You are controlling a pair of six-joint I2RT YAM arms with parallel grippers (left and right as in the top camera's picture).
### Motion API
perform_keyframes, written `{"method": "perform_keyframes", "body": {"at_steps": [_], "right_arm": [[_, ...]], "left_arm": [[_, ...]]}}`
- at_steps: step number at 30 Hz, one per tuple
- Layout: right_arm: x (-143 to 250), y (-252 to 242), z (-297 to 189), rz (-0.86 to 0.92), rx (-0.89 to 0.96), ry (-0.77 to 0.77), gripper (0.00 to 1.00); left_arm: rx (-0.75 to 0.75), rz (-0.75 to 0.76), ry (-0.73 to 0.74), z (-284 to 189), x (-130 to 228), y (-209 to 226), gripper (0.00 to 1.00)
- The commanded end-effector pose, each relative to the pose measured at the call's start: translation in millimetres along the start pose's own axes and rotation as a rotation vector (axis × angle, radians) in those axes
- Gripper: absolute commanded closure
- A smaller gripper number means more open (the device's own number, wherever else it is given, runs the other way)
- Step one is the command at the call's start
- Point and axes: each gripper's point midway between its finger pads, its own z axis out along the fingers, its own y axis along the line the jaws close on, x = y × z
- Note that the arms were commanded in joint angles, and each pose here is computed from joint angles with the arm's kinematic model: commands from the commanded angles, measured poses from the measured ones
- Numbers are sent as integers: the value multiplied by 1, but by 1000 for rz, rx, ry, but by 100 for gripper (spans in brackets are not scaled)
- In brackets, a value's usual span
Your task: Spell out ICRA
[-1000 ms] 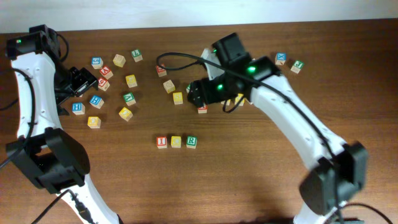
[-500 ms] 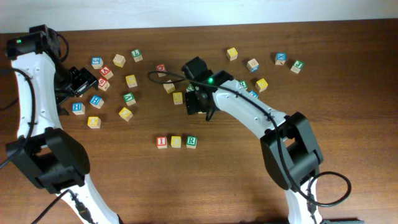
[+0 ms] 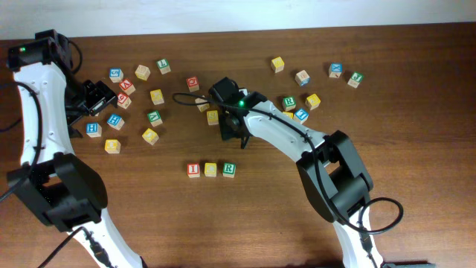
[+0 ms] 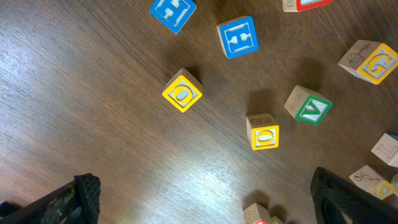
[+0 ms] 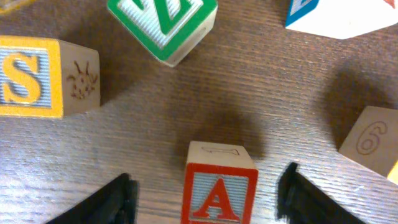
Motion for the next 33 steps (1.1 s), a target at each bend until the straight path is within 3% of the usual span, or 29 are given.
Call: {"method": "perform_keyframes", "body": {"at_steps": [1, 12, 14, 16, 18, 21, 25, 28, 33], "right_arm": [[-3, 3, 6, 9, -8, -4, 40], [1, -3, 16, -15, 17, 10, 44], [3, -7, 18, -11, 25, 23, 54], [2, -11, 18, -3, 28, 24, 55], [1, -14, 19, 3, 31, 25, 67], [-4, -12, 16, 4, 26, 16, 67], [-12, -11, -3, 3, 31, 24, 73], [-14, -14, -34, 0, 42, 47, 73], [18, -35, -83, -19, 104, 192, 72]], "left_arm": [[10, -1, -27, -9, -3, 1, 1], [10, -1, -27, -9, -3, 1, 1], [10, -1, -27, -9, -3, 1, 1], [10, -1, -27, -9, -3, 1, 1], [10, -1, -27, -9, -3, 1, 1], [10, -1, -27, -9, -3, 1, 1], [10, -1, -27, -9, -3, 1, 1], [10, -1, -27, -9, -3, 1, 1], [10, -1, -27, -9, -3, 1, 1]]}}
